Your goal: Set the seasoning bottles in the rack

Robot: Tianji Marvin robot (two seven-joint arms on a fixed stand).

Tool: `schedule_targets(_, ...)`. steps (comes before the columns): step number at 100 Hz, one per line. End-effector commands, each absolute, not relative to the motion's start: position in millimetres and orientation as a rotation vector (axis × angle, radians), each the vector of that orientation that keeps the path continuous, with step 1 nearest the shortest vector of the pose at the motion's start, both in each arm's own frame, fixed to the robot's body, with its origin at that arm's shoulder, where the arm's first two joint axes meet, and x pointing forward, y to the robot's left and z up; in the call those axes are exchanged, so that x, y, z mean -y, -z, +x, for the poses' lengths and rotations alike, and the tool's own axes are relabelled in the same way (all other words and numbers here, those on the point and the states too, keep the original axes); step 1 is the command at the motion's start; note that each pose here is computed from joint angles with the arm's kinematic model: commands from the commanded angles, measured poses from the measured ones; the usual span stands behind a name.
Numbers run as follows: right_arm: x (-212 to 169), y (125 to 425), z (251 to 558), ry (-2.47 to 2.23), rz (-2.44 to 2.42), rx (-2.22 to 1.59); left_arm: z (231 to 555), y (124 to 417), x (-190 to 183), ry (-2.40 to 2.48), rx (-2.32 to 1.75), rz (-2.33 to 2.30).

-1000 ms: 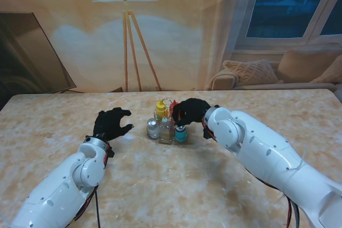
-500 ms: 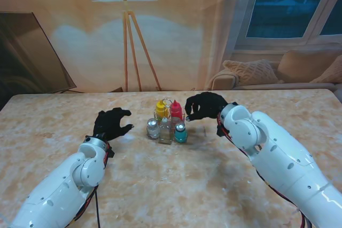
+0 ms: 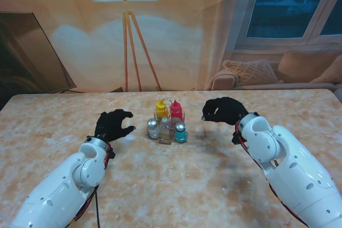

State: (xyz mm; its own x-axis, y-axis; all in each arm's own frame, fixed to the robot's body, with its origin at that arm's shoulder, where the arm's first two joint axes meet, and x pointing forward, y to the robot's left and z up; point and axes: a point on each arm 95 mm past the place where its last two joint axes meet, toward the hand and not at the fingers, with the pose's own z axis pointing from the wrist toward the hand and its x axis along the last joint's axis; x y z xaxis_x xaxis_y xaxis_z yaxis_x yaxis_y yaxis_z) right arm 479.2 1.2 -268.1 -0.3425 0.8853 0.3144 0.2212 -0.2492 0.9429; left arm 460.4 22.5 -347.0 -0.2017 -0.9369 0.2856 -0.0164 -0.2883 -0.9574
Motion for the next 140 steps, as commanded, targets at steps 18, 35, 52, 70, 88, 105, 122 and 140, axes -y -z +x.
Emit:
schedule_targets(18,12.4,292.5,464.3,-1.646,1.427,-1.448,456.5,348.8,-15.9,1.612,-1.221,-1.372)
schedule_targets(35,18.4,302.2,457.9,-1.667,1.448,-1.4,455.7,349.3,-13.9,1.614,-1.23,-1.382)
schedule_targets(52,22.6,315.2,454.6,-1.673,1.473,-1.364,454.8,349.6,-12.1,1.613,-1.247,-1.382)
schedule_targets(70,26.7,323.0,454.5,-1.686,1.488,-1.331,454.7,349.7,-11.5,1.611,-1.257,-1.38)
schedule_targets(88,28.1,326.0,455.2,-1.701,1.499,-1.327,455.2,349.4,-9.9,1.611,-1.268,-1.378)
schedule_targets(105,32.6,328.4,453.7,-1.694,1.503,-1.311,456.7,348.3,-10.0,1.606,-1.282,-1.365)
schedule_targets(122,36.9,329.1,451.7,-1.687,1.491,-1.304,458.3,346.9,-8.7,1.613,-1.287,-1.358)
schedule_targets(140,37.7,329.1,450.4,-1.692,1.485,-1.297,457.4,348.0,-6.7,1.612,-1.299,-1.359)
